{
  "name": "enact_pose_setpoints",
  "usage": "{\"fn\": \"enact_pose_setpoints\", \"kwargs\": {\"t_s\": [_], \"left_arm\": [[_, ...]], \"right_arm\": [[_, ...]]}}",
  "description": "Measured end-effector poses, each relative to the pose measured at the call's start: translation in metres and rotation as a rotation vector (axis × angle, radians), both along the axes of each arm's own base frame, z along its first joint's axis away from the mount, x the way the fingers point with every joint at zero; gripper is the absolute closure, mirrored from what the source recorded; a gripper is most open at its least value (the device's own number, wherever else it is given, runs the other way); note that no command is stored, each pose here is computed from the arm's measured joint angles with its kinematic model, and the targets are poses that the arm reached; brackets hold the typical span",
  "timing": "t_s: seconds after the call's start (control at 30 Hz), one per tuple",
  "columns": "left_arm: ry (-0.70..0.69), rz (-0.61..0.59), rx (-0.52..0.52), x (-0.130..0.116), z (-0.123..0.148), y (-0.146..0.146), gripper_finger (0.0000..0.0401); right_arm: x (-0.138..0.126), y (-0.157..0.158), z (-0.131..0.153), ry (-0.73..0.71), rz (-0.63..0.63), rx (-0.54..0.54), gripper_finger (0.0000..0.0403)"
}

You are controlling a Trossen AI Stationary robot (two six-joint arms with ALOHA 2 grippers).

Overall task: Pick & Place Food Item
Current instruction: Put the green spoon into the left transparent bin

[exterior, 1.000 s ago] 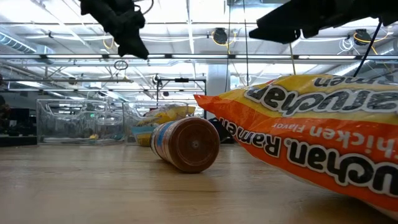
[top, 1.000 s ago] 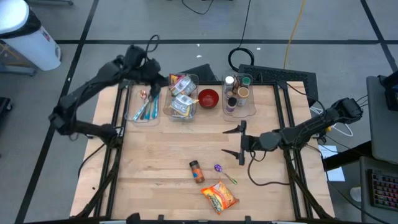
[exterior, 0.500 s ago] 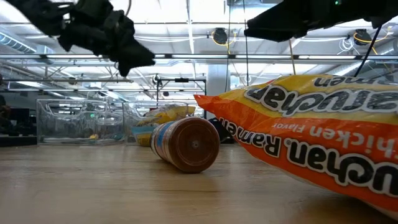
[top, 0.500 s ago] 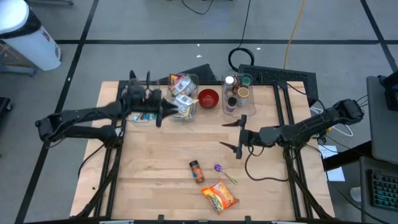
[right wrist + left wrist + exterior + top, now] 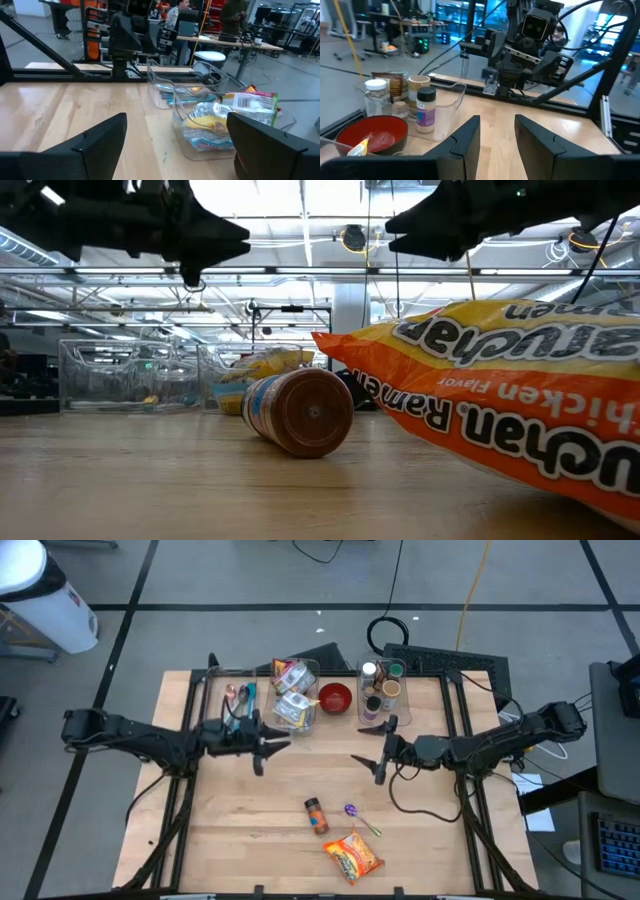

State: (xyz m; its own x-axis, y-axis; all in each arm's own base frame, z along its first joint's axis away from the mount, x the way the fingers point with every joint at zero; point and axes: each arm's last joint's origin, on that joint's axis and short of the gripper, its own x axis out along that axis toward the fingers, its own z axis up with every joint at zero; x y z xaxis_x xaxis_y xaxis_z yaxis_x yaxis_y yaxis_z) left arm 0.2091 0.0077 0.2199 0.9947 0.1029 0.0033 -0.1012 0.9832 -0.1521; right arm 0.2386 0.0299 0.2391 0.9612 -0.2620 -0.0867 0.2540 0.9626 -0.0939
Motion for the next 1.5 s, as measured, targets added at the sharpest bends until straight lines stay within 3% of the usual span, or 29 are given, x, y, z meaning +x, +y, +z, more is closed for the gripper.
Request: {"fn": "enact_pose_setpoints", "kwargs": {"t_s": [0.2, 0.53, 0.73, 0.83, 1.13, 1.5], "left_arm": [[-0.009, 0.001, 0.009, -0.001, 0.001, -0.021, 0.0274], [-0.017, -0.068, -0.074, -0.002, 0.001, -0.033, 0.0274], [-0.019, -0.064, 0.027, -0.002, 0.002, -0.033, 0.0274], [-0.042, -0.063, 0.005, -0.002, 0.004, -0.032, 0.0274], [-0.073, -0.068, -0.096, -0.002, 0.007, -0.033, 0.0274], [-0.075, -0.056, -0.072, -0.002, 0.007, -0.032, 0.0274]], "right_arm": [[0.000, 0.000, 0.000, -0.002, -0.001, 0.014, 0.0069], [0.000, 0.000, 0.000, -0.004, -0.002, 0.023, 0.0069], [0.000, 0.001, -0.002, -0.034, -0.014, 0.168, 0.0069], [0.000, 0.001, -0.004, -0.022, -0.020, 0.207, 0.0069], [0.000, 0.001, -0.005, -0.013, -0.022, 0.208, 0.0069], [0.000, 0.001, -0.005, -0.015, -0.021, 0.208, 0.0069]]}}
